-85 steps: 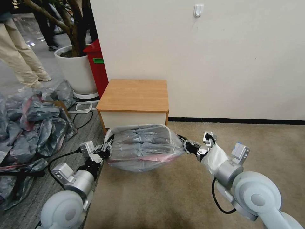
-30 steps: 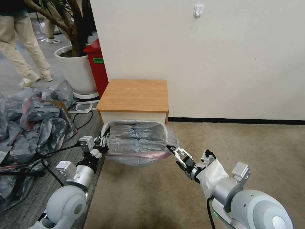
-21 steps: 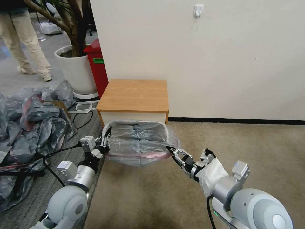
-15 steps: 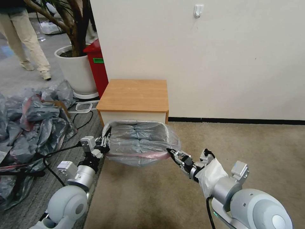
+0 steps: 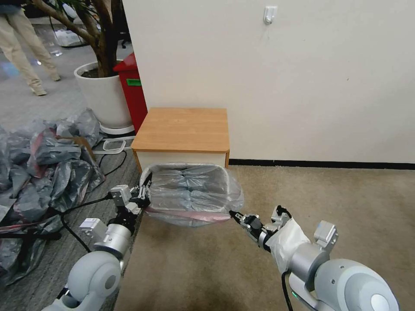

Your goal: Pick up the garbage bag from the table and place it over the trash can.

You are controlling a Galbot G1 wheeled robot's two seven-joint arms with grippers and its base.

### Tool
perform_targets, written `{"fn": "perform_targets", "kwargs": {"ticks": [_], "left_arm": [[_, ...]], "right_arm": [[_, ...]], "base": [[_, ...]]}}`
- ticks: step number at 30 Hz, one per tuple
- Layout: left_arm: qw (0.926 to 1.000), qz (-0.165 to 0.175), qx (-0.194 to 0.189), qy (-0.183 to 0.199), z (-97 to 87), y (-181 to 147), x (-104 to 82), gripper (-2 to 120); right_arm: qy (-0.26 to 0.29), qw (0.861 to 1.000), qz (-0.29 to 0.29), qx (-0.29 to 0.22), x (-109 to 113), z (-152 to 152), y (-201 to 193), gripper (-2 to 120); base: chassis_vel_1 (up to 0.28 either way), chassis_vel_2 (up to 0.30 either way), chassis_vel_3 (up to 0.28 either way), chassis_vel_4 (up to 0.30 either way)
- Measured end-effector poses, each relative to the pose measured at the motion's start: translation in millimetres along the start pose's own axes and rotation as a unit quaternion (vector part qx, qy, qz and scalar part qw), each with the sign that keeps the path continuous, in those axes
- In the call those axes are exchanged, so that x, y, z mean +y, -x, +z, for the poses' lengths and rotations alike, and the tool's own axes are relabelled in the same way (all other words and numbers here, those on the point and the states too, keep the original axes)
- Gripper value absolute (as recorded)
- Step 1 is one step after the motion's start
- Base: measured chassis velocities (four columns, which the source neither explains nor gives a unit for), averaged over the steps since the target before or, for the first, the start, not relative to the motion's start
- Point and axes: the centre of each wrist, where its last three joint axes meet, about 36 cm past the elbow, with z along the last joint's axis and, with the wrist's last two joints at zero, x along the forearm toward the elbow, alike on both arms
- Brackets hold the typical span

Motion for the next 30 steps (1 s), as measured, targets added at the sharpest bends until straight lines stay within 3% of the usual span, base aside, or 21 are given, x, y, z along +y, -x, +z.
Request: {"fn": "perform_targets", "kwargs": {"ticks": [9, 18, 26, 30], "left_arm": [[0.9989, 0.005, 0.014, -0.044, -5.5, -1.6, -7.0, 7], [0.9982, -0.006, 0.025, -0.055, -2.9, 0.4, -1.5, 7], [0.9961, -0.039, 0.036, -0.070, 4.1, 9.2, 14.6, 7], [0.9920, -0.043, 0.055, -0.105, 7.1, 8.7, 14.1, 7]], "right_arm": [[-0.083, 0.995, 0.028, -0.044, -18.1, 1.1, 23.3, 0], [-0.095, 0.994, 0.020, -0.059, -15.3, 2.2, 17.7, 0], [-0.087, 0.994, 0.007, -0.061, -10.4, 10.5, -1.8, 28], [-0.078, 0.988, -0.056, -0.120, -9.8, 7.6, -2.2, 46]], "base": [[0.000, 0.000, 0.000, 0.000], [0.000, 0.000, 0.000, 0.000], [0.000, 0.000, 0.000, 0.000], [0.000, 0.000, 0.000, 0.000]]}}
